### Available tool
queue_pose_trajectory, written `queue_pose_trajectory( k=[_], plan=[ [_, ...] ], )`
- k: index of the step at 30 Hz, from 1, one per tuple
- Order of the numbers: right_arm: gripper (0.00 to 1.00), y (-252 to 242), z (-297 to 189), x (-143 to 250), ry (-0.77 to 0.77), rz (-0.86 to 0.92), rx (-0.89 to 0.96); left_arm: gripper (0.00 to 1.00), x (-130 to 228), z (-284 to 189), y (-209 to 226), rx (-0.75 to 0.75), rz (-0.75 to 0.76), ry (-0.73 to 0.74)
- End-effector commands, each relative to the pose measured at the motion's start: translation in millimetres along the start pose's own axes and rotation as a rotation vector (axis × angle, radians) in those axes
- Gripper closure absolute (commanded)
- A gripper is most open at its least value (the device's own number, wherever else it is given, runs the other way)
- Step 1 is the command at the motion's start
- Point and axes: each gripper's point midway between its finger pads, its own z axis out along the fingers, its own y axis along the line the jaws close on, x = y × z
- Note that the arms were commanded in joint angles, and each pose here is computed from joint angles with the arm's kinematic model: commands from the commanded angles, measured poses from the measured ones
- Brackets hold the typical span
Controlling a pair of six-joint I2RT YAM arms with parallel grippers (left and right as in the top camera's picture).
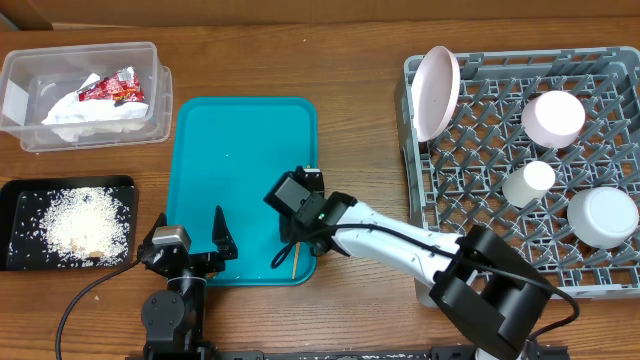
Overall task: Sort waste into correct bins and load items into the dishwasher
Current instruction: 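Move the right gripper to the tray and grasp the wooden chopstick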
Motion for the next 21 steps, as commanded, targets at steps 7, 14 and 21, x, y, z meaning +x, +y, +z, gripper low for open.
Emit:
queue_pose_trajectory(
  k=[7,14,21],
  plan=[
    [0.63,1,5,-9,-0.086,0.018,0.059,0.0,-1,0,1,-0.007,0.022,-0.009],
    [0.63,1,18,0,-0.098,-0.009,0.094,0.0,-1,0,1,-0.007,0.022,-0.008],
    [0.63,-5,33,6,-0.086,-0.017,0.126,0.0,-1,0,1,-0.007,0.022,-0.008]
  ],
)
